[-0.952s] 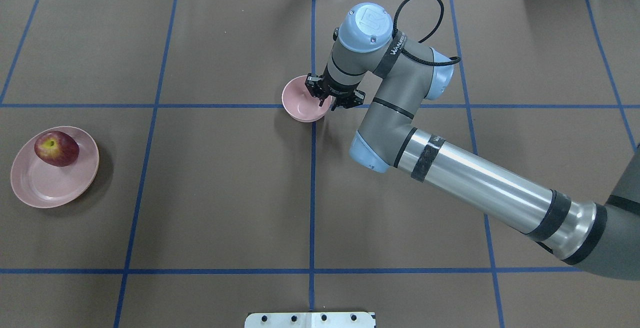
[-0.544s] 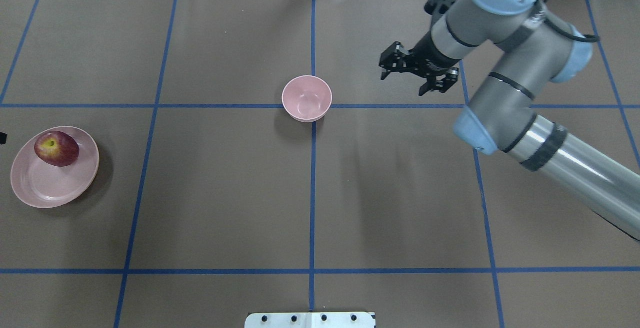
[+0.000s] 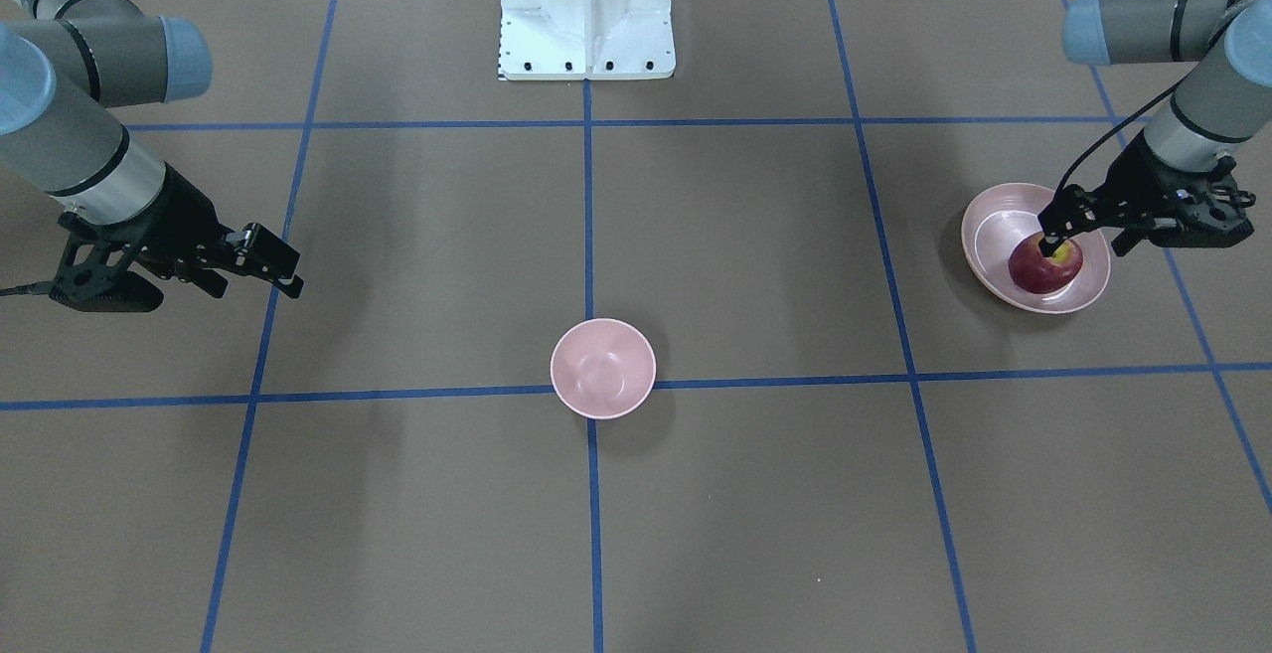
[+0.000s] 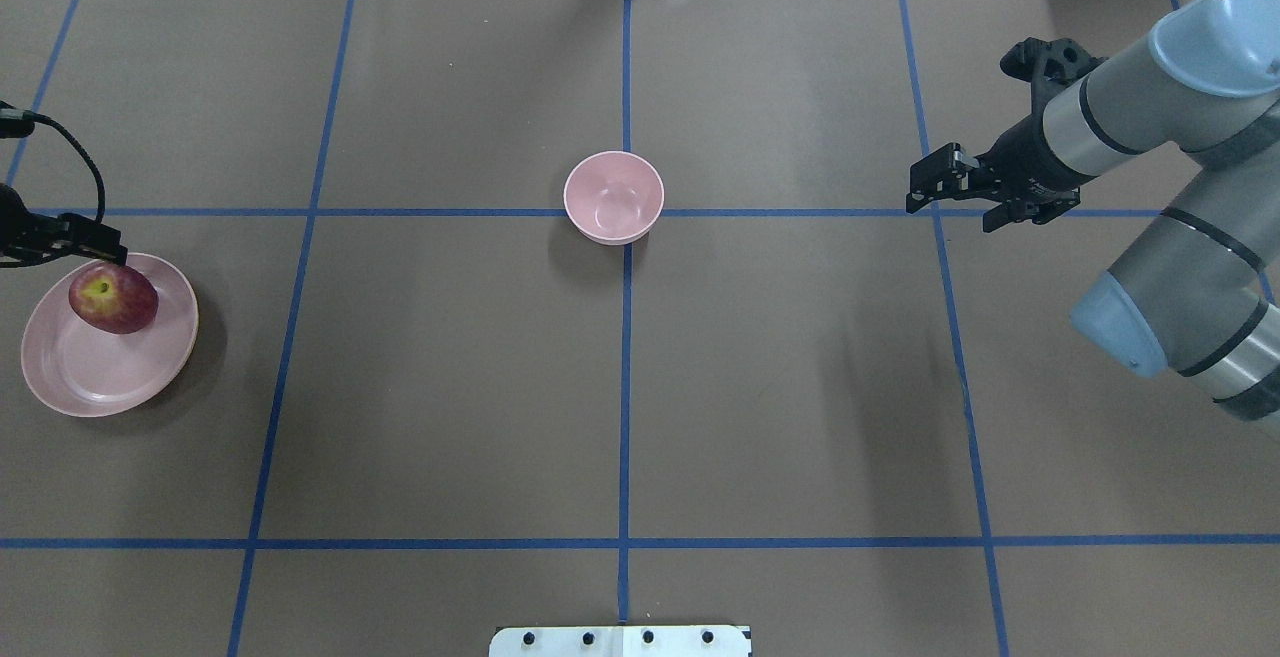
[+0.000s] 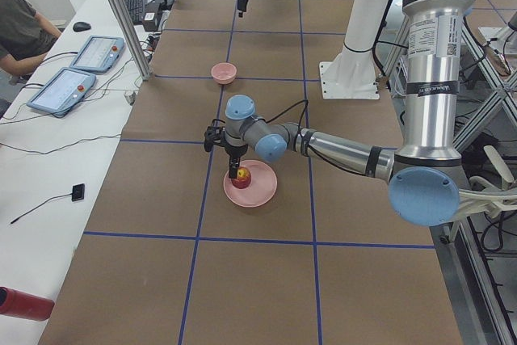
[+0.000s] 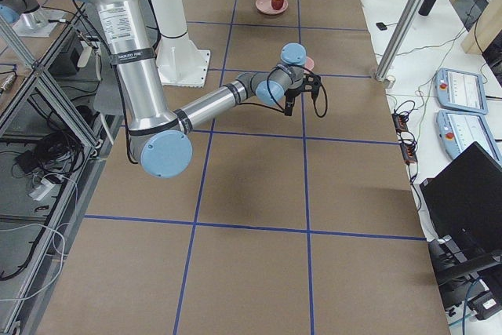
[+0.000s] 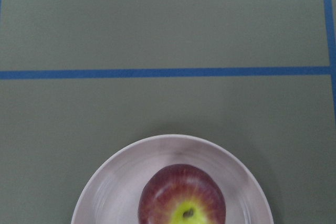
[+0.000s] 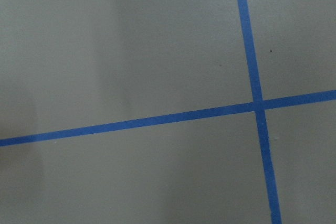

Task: Move apple from plate to bowl
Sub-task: 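Lower the left gripper onto the red apple on the plate and grasp it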

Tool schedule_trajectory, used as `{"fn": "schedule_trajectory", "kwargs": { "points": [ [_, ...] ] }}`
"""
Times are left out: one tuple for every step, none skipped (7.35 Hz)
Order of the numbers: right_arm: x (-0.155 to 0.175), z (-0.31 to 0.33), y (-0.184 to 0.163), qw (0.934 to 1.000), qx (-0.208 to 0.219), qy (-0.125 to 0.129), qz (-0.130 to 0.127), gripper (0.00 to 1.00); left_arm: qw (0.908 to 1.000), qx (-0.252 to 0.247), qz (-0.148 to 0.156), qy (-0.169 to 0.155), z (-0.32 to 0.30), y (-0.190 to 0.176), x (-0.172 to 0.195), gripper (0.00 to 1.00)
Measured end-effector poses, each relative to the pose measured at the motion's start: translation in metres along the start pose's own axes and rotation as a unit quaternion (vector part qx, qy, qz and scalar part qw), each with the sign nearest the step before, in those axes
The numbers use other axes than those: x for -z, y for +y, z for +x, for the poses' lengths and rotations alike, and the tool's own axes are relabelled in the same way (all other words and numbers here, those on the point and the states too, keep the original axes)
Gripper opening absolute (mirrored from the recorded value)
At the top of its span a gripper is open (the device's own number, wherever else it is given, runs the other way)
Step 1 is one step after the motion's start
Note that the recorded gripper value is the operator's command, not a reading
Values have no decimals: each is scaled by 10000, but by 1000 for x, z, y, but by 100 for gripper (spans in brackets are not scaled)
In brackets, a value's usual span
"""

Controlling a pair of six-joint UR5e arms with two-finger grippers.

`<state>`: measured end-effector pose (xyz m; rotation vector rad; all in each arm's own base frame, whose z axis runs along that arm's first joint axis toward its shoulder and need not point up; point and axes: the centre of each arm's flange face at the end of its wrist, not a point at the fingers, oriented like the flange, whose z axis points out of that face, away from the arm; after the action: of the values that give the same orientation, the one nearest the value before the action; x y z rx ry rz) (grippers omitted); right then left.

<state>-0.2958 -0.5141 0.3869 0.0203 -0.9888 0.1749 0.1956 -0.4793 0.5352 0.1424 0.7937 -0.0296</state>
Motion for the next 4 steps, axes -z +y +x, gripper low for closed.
{"fn": "schedule_trajectory", "kwargs": {
  "points": [
    [-1, 1, 1, 10000, 13, 7, 1, 100, 10000, -16, -84, -45, -1, 1, -11, 98],
    [-1, 0, 1, 10000, 26, 7, 2, 100, 9998, -18, -187, -95, -3, 4, -23, 98],
    [-1, 0, 1, 10000, 32, 8, 4, 100, 9996, 8, -264, -133, -6, 5, -32, 98],
    [-1, 0, 1, 10000, 35, 7, 5, 100, 9994, 32, -309, -144, -6, 6, -38, 98]
  ]
}}
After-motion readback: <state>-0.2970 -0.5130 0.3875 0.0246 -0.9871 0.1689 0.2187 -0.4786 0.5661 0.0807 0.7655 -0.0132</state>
